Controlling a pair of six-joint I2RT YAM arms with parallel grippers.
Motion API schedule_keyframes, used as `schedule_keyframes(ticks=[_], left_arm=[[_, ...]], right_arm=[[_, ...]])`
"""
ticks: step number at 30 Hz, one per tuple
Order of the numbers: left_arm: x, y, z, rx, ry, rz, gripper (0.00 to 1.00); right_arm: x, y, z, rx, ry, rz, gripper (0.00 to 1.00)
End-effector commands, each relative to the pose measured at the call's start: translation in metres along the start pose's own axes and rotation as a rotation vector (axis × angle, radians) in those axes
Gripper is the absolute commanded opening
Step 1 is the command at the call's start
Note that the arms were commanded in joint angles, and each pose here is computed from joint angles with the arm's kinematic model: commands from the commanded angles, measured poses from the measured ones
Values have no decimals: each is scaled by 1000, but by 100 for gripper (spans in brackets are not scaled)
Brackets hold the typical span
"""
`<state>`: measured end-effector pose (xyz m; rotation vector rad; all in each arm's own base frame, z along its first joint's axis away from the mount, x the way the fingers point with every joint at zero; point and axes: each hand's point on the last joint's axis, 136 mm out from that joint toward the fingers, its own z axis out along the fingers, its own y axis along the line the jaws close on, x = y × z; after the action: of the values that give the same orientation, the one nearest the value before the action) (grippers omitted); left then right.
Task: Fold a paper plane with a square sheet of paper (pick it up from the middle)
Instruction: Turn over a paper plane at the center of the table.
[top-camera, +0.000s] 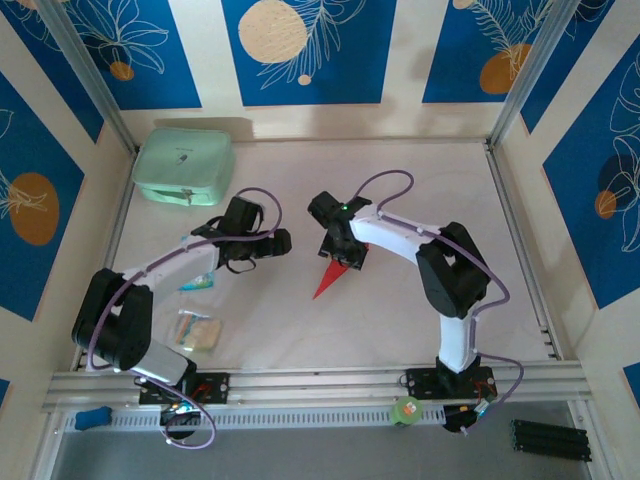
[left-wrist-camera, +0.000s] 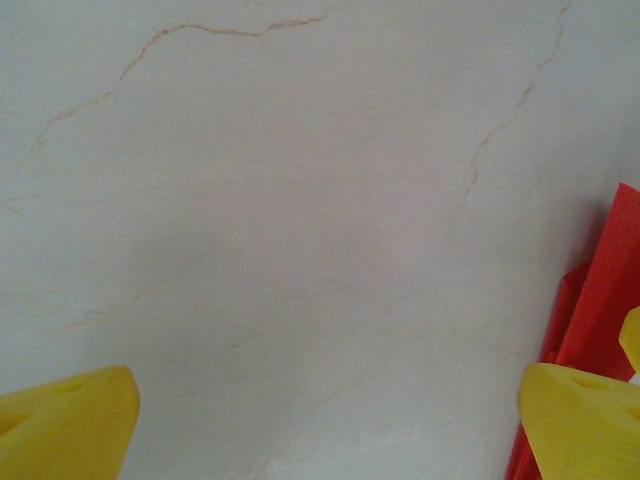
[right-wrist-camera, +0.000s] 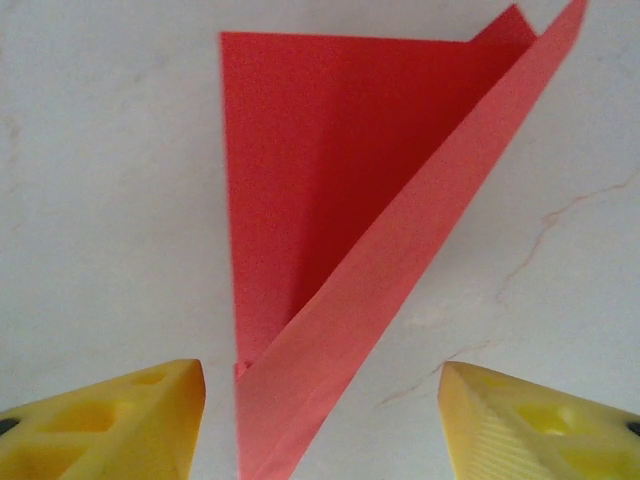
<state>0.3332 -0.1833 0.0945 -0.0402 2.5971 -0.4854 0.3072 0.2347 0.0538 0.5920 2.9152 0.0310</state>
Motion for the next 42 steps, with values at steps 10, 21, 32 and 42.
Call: schedule_keyframes(ticks=[10, 21, 32, 42], left_arm=[[3, 9, 2, -26, 15, 0, 97], [-1, 4, 0, 8, 10, -40, 98], [-11, 13, -7, 149, -51, -176, 98], [-28, 13, -25, 278, -159, -242, 99]], right_arm=[[6, -29, -5, 131, -9, 83, 44], [7, -28, 0, 80, 10, 105, 15], [-13, 37, -36, -342, -66, -126, 0], [2, 108, -81, -862, -5, -371, 3]])
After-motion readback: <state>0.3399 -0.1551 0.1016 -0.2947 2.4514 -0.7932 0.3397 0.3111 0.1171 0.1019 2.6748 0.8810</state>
